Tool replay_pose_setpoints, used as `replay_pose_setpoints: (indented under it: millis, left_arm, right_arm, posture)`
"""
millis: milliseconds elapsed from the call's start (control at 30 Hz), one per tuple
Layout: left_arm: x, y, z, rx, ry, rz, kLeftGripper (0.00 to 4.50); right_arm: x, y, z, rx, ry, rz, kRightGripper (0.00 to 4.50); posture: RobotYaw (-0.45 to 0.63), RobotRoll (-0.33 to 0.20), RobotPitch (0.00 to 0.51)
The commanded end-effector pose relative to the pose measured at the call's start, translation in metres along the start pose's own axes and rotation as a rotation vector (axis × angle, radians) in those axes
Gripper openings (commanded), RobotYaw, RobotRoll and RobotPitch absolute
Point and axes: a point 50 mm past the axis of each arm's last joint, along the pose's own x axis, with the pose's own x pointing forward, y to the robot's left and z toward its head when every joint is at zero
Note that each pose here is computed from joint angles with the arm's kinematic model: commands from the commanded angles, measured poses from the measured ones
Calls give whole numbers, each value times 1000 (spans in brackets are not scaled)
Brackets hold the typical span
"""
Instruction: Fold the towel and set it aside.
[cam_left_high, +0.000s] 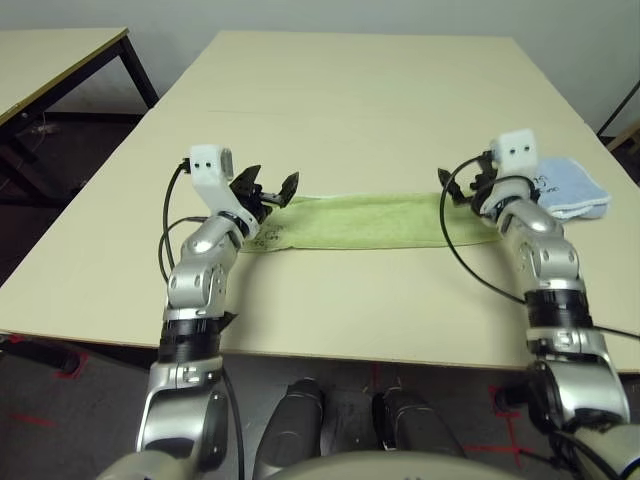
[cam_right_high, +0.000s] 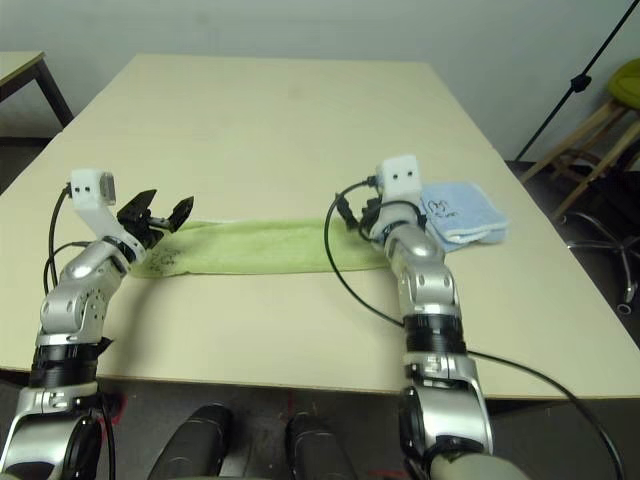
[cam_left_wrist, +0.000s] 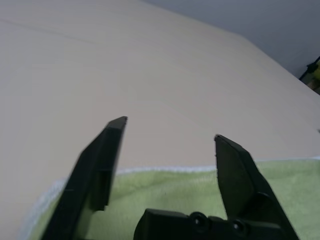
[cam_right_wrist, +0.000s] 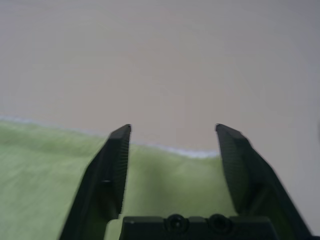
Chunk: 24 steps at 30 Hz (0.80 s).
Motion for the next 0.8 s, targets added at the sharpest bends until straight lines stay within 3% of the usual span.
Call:
replay_pose_setpoints:
  millis: [33, 200, 233, 567, 800]
  left_arm:
    - [-5, -1, -15, 22, 74, -1, 2183]
    - [-14, 13, -41, 144, 203, -2, 428]
    - [-16, 17, -46, 139, 221, 12, 69]
    - [-25, 57, -62, 273, 351, 60, 27]
    - [-15, 70, -39, 269, 272, 49, 27]
  right_arm:
    - [-5, 1, -12, 14, 91, 4, 1918]
    - [-10, -18, -32, -16, 236, -33, 21]
    - [-10, -22, -34, -25, 252, -39, 0]
    - [-15, -58, -54, -88, 366, -131, 0]
    - [-20, -75, -39, -35, 316, -129, 0]
  posture:
    - [99, 0, 113]
    - [96, 0, 115]
    - [96, 0, 115]
    - [108, 0, 119]
    - [97, 0, 119]
